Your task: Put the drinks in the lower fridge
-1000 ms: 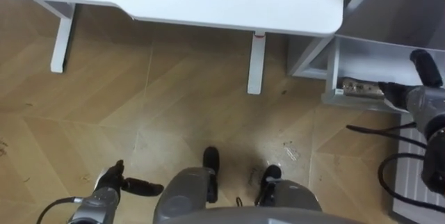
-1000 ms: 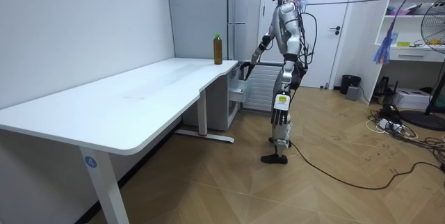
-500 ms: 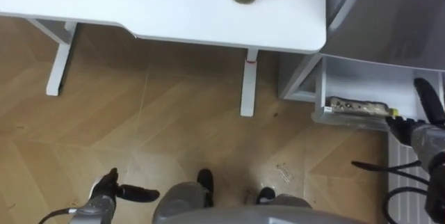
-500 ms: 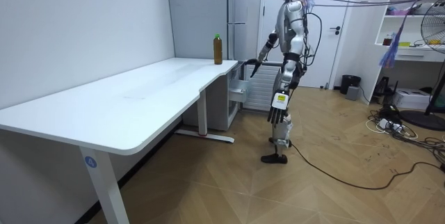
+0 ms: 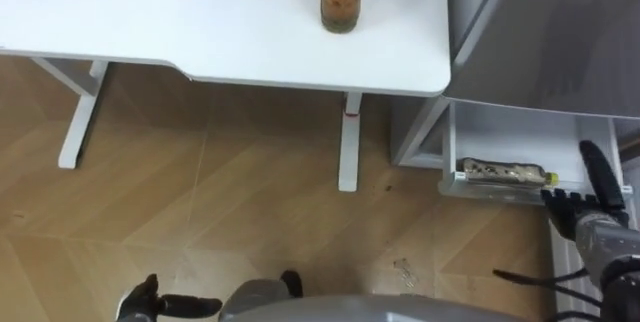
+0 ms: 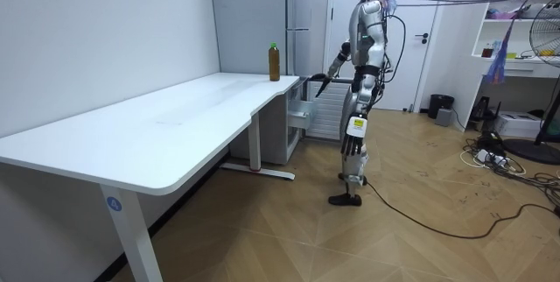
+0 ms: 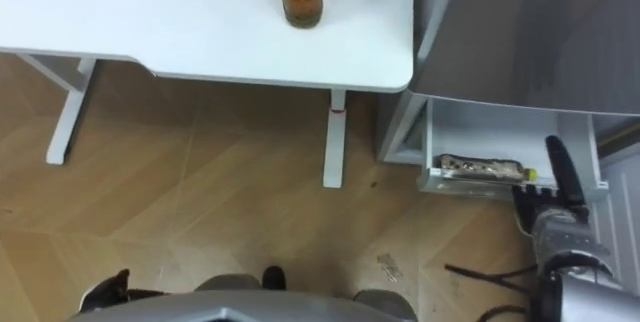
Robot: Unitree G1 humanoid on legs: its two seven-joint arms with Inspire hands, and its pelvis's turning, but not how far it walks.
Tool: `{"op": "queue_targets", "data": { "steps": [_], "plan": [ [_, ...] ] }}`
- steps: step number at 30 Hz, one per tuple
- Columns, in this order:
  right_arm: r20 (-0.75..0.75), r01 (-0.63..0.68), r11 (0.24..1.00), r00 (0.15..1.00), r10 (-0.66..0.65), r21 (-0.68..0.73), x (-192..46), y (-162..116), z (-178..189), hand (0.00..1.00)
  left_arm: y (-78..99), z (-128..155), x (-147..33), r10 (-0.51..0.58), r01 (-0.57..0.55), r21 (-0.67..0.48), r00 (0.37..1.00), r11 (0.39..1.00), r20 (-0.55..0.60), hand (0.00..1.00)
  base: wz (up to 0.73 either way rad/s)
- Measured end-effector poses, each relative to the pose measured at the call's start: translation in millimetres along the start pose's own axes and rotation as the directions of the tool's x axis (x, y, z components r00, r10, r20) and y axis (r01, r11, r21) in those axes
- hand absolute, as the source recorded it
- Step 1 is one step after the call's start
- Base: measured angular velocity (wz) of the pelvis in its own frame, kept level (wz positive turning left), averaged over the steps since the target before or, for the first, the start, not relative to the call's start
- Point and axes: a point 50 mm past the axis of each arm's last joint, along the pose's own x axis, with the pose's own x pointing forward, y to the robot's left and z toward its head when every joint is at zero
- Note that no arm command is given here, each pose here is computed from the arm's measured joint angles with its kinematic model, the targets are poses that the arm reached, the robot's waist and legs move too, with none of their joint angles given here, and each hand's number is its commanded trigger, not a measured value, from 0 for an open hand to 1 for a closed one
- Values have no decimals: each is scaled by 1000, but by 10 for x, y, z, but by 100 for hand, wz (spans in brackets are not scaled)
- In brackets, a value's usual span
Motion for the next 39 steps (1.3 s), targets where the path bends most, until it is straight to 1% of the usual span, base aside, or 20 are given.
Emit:
{"op": "queue_targets", "data": {
  "steps": [6, 9, 15, 20, 23, 26, 28, 29, 30, 31, 32, 34, 35, 37, 38, 39],
  "plan": [
    [-5, 35, 999, 999, -36, -36, -33, -254, -11, 0, -1, -17, -3, 12, -12, -22, 1000, 1000, -4, 0, -6],
    [-27, 45, 999, 999, -46, -31, -52, -360, -101, 0, -19, 6, 1, 18, -18, -61, 1000, 998, 1, 0, -7],
    [-83, 72, 996, 994, -77, -59, -112, -603, -253, 0, -80, 43, 7, 17, -16, -84, 1000, 996, 8, 0, -13],
    [-90, 84, 992, 992, -93, -99, -157, -762, -262, 0, -44, 32, 8, 30, -30, -114, 1000, 993, 3, 0, -8],
    [-109, 112, 985, 986, -127, -127, -200, -897, -283, 0, -40, 0, 5, 33, -34, -147, 999, 989, -10, 0, 0],
    [-135, 125, 964, 978, -160, -234, -235, -999, -317, 0, -66, -90, -11, 32, -37, -149, 999, 988, -33, 0, 0],
    [-163, 128, 936, 968, -190, -328, -274, -1096, -377, 0, -61, -154, -24, 35, -42, -151, 998, 988, -49, 0, -4],
    [-172, 129, 928, 965, -199, -351, -285, -1124, -390, 0, -55, -161, -25, 38, -45, -158, 998, 986, -51, 0, -6],
    [-186, 123, 902, 958, -216, -413, -305, -1168, -411, 0, -37, -197, -30, 46, -57, -175, 997, 983, -63, 0, -6],
    [-200, 103, 855, 951, -233, -509, -315, -1192, -434, 0, -27, -238, -35, 54, -67, -179, 995, 982, -80, 0, -4],
    [-208, 88, 823, 947, -243, -562, -321, -1204, -452, 0, -26, -253, -36, 55, -70, -181, 995, 981, -86, 0, 0],
    [-235, 29, 687, 929, -287, -726, -352, -1266, -531, 0, -44, -269, -39, 57, -73, -182, 994, 981, -93, 0, 0],
    [-241, 14, 649, 923, -301, -761, -363, -1288, -548, 0, -50, -272, -39, 56, -72, -182, 994, 981, -94, 0, 0],
    [-253, -56, 494, 905, -342, -868, -393, -1347, -603, 0, -95, -311, -49, 46, -64, -186, 994, 980, -99, 0, 0],
    [-256, -74, 459, 902, -348, -885, -398, -1355, -613, 0, -109, -318, -51, 43, -61, -187, 994, 980, -101, 0, 0],
    [-260, -108, 392, 897, -358, -914, -405, -1364, -632, 0, -131, -325, -52, 38, -57, -189, 994, 980, -104, 0, -4]
  ]
}}
